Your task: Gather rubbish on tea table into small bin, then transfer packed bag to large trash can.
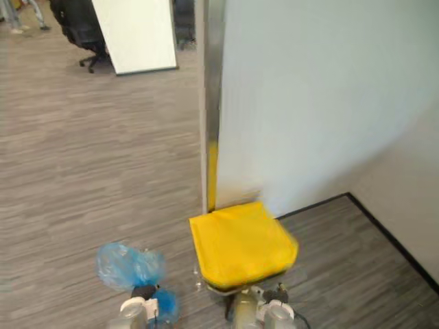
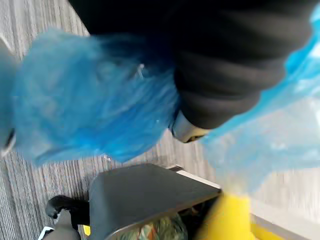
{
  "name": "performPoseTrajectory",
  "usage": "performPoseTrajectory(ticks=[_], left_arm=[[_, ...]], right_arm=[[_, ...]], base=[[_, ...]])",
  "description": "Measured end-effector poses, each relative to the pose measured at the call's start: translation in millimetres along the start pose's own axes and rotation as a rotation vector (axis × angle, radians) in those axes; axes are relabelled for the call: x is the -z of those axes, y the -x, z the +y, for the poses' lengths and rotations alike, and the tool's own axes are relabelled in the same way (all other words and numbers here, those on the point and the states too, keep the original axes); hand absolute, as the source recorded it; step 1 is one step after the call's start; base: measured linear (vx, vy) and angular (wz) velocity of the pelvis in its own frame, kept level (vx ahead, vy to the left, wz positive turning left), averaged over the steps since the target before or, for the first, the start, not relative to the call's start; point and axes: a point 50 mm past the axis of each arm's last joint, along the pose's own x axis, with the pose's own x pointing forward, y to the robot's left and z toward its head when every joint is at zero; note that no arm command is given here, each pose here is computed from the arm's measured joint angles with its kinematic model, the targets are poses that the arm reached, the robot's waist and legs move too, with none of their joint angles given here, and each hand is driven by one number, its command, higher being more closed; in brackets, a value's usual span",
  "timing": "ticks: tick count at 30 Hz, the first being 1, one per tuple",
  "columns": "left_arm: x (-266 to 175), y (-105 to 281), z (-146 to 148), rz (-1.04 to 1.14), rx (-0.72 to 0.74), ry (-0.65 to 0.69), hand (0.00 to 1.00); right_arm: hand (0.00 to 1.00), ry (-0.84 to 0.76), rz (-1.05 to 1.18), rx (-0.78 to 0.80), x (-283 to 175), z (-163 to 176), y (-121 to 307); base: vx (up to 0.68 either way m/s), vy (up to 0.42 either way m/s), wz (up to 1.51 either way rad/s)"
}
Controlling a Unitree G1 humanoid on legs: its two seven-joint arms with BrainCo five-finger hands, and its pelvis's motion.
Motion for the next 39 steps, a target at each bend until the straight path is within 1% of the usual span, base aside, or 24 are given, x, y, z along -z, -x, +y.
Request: performPoseTrajectory(ticks=[3, 7, 11, 14, 17, 20, 23, 24, 26, 28, 29, 31, 32, 34, 35, 37, 38, 39], left_arm=[[-5, -1, -1, -0.01, 0.003, 0.0, 1.0], [-14, -3, -11, -0.034, 0.024, 0.013, 1.0], [-5, 0, -7, -0.011, 0.013, 0.013, 1.0], [-4, 0, -9, -0.006, 0.023, 0.007, 1.0], [-9, 1, -14, -0.028, 0.042, -0.011, 1.0], [-25, 0, -20, -0.088, 0.065, -0.006, 1.0], [-43, 2, -27, -0.159, 0.09, 0.021, 1.0], [-45, 2, -27, -0.17, 0.092, 0.024, 1.0], [-58, 5, -31, -0.228, 0.097, 0.04, 1.0], [-71, 8, -33, -0.285, 0.1, 0.057, 1.0], [-74, 9, -34, -0.298, 0.101, 0.061, 1.0], [-92, 15, -39, -0.387, 0.132, 0.069, 1.0], [-94, 16, -40, -0.399, 0.137, 0.07, 1.0], [-110, 23, -42, -0.48, 0.161, 0.058, 1.0], [-113, 25, -44, -0.494, 0.168, 0.062, 1.0], [-127, 35, -55, -0.558, 0.216, 0.062, 1.0], [-131, 38, -58, -0.576, 0.23, 0.059, 1.0], [-137, 43, -65, -0.609, 0.255, 0.056, 1.0]], right_arm=[[0.0, -0.017, 0.003, -0.016, 0, 7, 1], [0.0, 0.003, 0.001, -0.03, -2, 11, 2], [0.0, 0.025, -0.002, -0.045, -1, 15, 3], [0.0, 0.054, -0.009, -0.067, -1, 20, 5], [0.0, 0.079, -0.072, -0.107, -15, 30, 7], [0.0, 0.106, -0.196, -0.164, -49, 50, 10], [0.0, 0.099, -0.381, -0.228, -106, 75, 20], [0.0, 0.098, -0.411, -0.236, -115, 78, 23], [0.0, 0.08, -0.551, -0.256, -153, 91, 37], [0.0, 0.069, -0.616, -0.25, -175, 95, 43], [0.0, 0.068, -0.628, -0.247, -179, 95, 44], [0.0, 0.049, -0.707, -0.22, -205, 88, 51], [0.0, 0.044, -0.719, -0.218, -209, 88, 53], [0.0, 0.001, -0.804, -0.198, -238, 79, 63], [0.0, -0.005, -0.826, -0.188, -245, 77, 66], [0.0, -0.056, -0.919, -0.159, -276, 69, 81], [0.0, -0.07, -0.941, -0.156, -285, 67, 85], [0.0, -0.118, -0.982, -0.157, -300, 64, 95]], base=[[0.19, -0.087, -0.04], [-0.04, -0.082, -0.04], [-0.11, -0.082, 0.01], [-0.01, -0.097, 0.24], [0.06, -0.097, 0.13], [0.06, -0.08, 0.2], [0.01, -0.102, 0.34], [-0.02, -0.067, 0.24], [-0.06, -0.066, 0.21], [-0.08, -0.059, 0.17], [-0.11, -0.055, 0.14], [-0.12, -0.055, 0.07], [-0.12, -0.081, 0.14], [-0.09, -0.096, 0.22], [-0.05, -0.091, 0.21], [-0.04, -0.078, 0.26], [-0.04, -0.072, 0.24], [-0.06, -0.084, 0.17]])
